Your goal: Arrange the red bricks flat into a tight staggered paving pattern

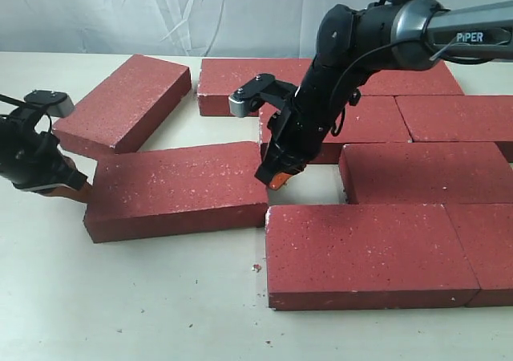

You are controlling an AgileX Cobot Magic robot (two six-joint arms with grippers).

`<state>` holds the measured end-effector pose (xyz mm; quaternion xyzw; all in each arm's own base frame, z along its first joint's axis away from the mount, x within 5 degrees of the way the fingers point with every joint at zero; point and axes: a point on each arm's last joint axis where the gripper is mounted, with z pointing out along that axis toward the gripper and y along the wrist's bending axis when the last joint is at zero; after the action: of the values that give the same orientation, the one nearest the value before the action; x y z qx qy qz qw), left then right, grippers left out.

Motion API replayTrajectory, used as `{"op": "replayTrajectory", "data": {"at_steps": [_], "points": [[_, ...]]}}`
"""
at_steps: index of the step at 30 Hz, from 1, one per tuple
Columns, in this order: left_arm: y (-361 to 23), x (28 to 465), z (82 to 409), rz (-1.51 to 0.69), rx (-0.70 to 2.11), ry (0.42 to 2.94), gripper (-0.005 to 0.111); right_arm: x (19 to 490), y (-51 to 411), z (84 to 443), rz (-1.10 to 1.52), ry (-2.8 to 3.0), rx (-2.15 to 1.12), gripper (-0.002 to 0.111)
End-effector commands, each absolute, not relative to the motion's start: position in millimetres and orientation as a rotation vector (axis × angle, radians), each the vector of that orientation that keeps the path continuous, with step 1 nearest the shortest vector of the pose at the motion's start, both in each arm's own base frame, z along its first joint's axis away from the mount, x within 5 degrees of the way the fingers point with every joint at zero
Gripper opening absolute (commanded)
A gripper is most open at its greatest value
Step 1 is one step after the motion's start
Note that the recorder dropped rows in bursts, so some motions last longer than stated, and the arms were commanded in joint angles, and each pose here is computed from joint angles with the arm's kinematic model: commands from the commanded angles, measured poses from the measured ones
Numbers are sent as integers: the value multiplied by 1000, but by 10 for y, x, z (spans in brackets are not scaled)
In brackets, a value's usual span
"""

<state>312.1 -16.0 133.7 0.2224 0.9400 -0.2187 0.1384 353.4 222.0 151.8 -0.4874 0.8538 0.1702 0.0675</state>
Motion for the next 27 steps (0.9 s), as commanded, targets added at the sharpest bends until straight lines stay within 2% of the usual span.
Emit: {"op": "replayTrajectory", "data": {"at_steps": [1, 18, 27], "points": [[-181, 3161, 1363, -645, 612, 2683, 0, 3522, 2250, 1590, 544, 2550, -1474, -1], [-202, 3200, 1374, -668, 579, 2638, 0, 3559, 2193, 1462, 422, 2533, -1545, -1], [-223, 3214, 1373, -683, 597, 2608, 0, 3504, 2189, 1479, 474, 2579, -1577, -1]]}}
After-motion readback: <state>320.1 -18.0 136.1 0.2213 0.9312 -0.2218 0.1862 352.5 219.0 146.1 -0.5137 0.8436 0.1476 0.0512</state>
